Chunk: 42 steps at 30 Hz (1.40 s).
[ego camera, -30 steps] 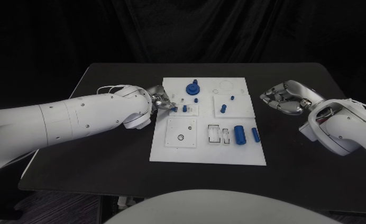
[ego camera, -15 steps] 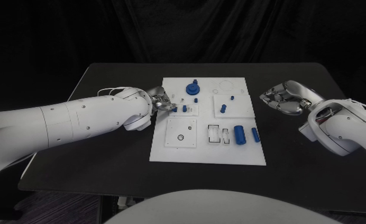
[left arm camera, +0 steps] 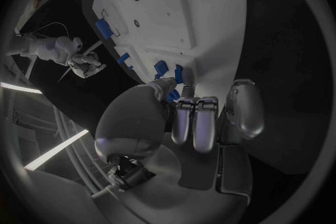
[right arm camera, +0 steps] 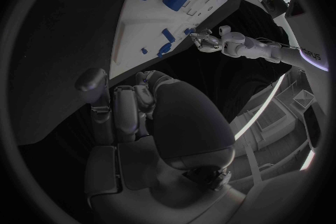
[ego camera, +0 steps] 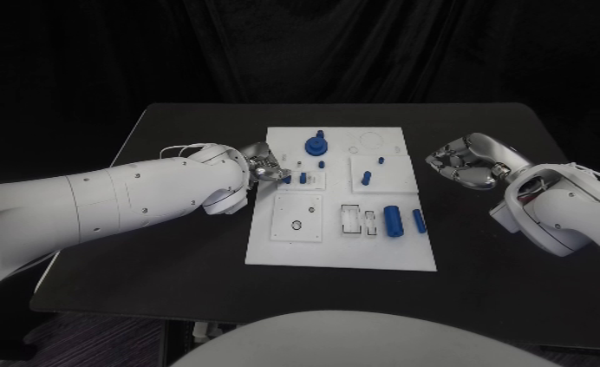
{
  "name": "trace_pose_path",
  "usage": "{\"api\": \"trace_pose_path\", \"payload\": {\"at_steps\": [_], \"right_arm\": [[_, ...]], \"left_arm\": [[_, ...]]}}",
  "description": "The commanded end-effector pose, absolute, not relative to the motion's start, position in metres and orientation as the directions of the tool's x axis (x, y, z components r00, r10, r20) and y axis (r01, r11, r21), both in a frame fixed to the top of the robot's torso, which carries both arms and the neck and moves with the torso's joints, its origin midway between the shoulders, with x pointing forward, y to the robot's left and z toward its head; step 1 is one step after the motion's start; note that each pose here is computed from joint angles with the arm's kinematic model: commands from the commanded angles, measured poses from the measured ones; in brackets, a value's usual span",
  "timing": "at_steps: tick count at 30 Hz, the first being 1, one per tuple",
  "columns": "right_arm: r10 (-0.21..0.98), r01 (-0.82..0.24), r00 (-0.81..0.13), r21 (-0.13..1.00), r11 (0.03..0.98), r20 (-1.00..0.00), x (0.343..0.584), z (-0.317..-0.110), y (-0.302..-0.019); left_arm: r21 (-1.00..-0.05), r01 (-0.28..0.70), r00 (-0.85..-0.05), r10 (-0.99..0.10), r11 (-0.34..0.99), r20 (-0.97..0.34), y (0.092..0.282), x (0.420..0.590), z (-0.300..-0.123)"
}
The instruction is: Assemble the parts on the task board
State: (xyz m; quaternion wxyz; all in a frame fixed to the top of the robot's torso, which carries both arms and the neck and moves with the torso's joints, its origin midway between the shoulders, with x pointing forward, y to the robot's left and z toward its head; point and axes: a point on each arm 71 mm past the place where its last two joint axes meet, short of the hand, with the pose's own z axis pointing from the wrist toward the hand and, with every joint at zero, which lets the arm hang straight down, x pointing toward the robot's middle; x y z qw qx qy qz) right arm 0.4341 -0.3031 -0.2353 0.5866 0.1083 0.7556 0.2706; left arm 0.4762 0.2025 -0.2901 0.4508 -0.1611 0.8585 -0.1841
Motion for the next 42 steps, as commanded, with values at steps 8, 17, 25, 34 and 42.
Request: {"api": "trace_pose_path", "payload": {"at_steps": [8,17,25,34,42], "right_arm": [[0.479,-0.141,-0.294,0.533,0.834,-0.827,0.4336,-0.2374,-0.3029],[0.479,-0.140,-0.295,0.533,0.834,-0.827,0.4335,-0.2377,-0.3029],[0.478,-0.141,-0.296,0.533,0.834,-0.827,0.4335,-0.2379,-0.3026],[0.479,-0.142,-0.294,0.534,0.834,-0.827,0.4334,-0.2378,-0.3028],[0.479,-0.143,-0.295,0.534,0.833,-0.827,0.4333,-0.2377,-0.3025]], "left_arm": [[-0.443,-0.119,-0.581,-0.424,0.889,-0.695,0.2013,0.4728,-0.2982],[-0.429,-0.129,-0.589,-0.418,0.894,-0.692,0.2035,0.4734,-0.3001],[-0.447,-0.118,-0.570,-0.430,0.887,-0.701,0.2021,0.4755,-0.2991],[-0.485,-0.075,-0.549,-0.442,0.871,-0.709,0.1976,0.4769,-0.2962],[-0.500,-0.058,-0.540,-0.448,0.864,-0.712,0.1958,0.4769,-0.2948]]}}
